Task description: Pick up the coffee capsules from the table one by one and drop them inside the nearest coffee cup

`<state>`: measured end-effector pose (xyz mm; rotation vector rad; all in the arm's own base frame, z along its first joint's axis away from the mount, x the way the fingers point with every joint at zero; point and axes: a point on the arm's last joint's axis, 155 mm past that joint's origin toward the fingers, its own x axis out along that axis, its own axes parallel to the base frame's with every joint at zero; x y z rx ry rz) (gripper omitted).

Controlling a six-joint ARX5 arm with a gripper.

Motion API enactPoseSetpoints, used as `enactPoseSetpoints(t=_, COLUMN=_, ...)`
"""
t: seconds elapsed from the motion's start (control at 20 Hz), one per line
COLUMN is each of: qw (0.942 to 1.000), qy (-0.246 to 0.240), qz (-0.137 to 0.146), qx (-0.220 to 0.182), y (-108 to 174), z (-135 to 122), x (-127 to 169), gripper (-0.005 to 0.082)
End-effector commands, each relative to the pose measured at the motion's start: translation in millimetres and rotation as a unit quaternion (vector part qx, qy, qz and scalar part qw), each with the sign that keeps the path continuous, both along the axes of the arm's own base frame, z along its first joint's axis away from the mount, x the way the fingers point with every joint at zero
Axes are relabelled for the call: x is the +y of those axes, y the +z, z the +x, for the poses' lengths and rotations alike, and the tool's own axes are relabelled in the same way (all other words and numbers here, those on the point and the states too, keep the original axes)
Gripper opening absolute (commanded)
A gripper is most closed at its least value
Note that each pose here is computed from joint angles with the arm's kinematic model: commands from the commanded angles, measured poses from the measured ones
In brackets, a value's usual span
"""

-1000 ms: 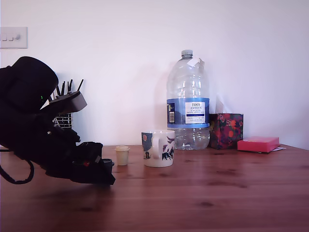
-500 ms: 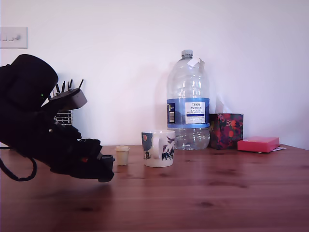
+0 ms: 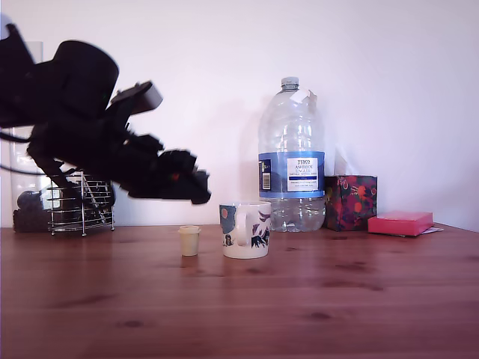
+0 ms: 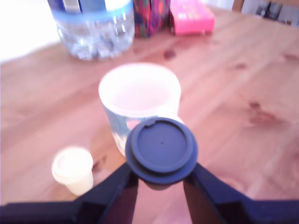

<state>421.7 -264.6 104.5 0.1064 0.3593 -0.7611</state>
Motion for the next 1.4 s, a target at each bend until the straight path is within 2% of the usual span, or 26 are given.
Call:
enactPoseSetpoints(t=0.0, qw=1.0, qy=-0.002, qz=0.002, qx=0.004, y=8, z=7, x=-4, gripper=0.0195)
enactPoseSetpoints(t=0.2, qw=1.0, qy=-0.005, qz=-0.001, qx=-0.005, y=37, z=26, x=-16, gripper=0.0195)
enactPoseSetpoints(t=0.3, qw=1.0, qy=-0.005, qz=-0.001, qx=-0.003, y=42, z=35, x=-20, gripper=0.0195)
enactPoseSetpoints(t=0.6, qw=0.9985, qy=-0.021, qz=0.02, qx=0.047, y=22, z=59, x=-45, gripper=0.0196)
enactPoseSetpoints(t=0.9, qw=0.9929, qy=-0.027, qz=0.049, qx=0.105, y=-1, z=77, x=-59, gripper=0.0196)
enactPoseSetpoints(t=1.25, qw=0.9913, qy=-0.033, qz=0.062, qx=0.111, y=-10, z=77, x=-62, gripper=0.0204)
enactPoseSetpoints(t=1.35, qw=0.9912, qy=-0.033, qz=0.063, qx=0.112, y=-10, z=77, x=-62, gripper=0.0284)
